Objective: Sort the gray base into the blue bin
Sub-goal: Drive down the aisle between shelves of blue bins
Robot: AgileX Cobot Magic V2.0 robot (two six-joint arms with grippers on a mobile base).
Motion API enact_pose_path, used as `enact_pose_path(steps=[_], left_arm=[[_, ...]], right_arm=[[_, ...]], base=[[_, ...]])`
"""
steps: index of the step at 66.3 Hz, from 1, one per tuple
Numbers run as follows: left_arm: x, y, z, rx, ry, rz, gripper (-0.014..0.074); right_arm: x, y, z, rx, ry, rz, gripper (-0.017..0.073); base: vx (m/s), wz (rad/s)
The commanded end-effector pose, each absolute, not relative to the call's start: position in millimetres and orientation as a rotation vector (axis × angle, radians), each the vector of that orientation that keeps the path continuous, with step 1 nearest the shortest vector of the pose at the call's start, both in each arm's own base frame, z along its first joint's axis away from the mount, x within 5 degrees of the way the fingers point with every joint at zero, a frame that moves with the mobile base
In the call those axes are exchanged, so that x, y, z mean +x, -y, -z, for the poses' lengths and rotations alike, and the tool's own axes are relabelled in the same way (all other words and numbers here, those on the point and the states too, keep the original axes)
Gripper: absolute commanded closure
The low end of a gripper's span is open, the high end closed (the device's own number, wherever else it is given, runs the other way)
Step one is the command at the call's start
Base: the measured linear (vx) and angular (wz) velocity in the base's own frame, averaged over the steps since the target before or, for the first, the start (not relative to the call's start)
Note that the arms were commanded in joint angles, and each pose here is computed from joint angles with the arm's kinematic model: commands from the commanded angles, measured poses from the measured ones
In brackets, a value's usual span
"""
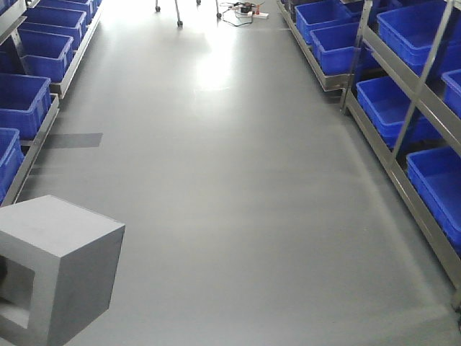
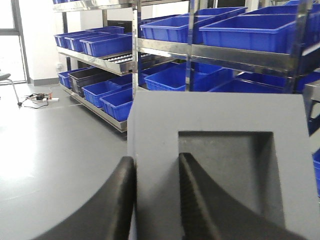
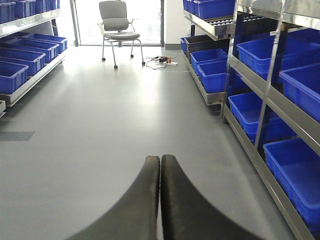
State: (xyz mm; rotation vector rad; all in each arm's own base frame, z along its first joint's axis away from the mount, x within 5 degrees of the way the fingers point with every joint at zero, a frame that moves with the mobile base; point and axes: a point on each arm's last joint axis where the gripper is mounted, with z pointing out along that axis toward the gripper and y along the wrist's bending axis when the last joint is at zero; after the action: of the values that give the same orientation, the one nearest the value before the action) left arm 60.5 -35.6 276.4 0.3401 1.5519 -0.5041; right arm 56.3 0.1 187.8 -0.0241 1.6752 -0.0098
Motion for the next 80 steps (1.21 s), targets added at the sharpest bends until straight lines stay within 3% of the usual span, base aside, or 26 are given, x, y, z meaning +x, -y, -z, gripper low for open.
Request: enact_pose_path(steps=[1,80], left_arm=[[58.0,36.3,-296.4,0.319,-1.418,0.555,0.0599],[58.0,36.3,-296.4,0.319,-1.418,0.555,0.0599]], right_arm=[[56.5,-0.2,-190.2,-0.031,-1.604,0.020,0.0568],[56.5,-0.2,-190.2,-0.031,-1.604,0.020,0.0568]], base=[[0.45,0.09],[0.44,0.01]])
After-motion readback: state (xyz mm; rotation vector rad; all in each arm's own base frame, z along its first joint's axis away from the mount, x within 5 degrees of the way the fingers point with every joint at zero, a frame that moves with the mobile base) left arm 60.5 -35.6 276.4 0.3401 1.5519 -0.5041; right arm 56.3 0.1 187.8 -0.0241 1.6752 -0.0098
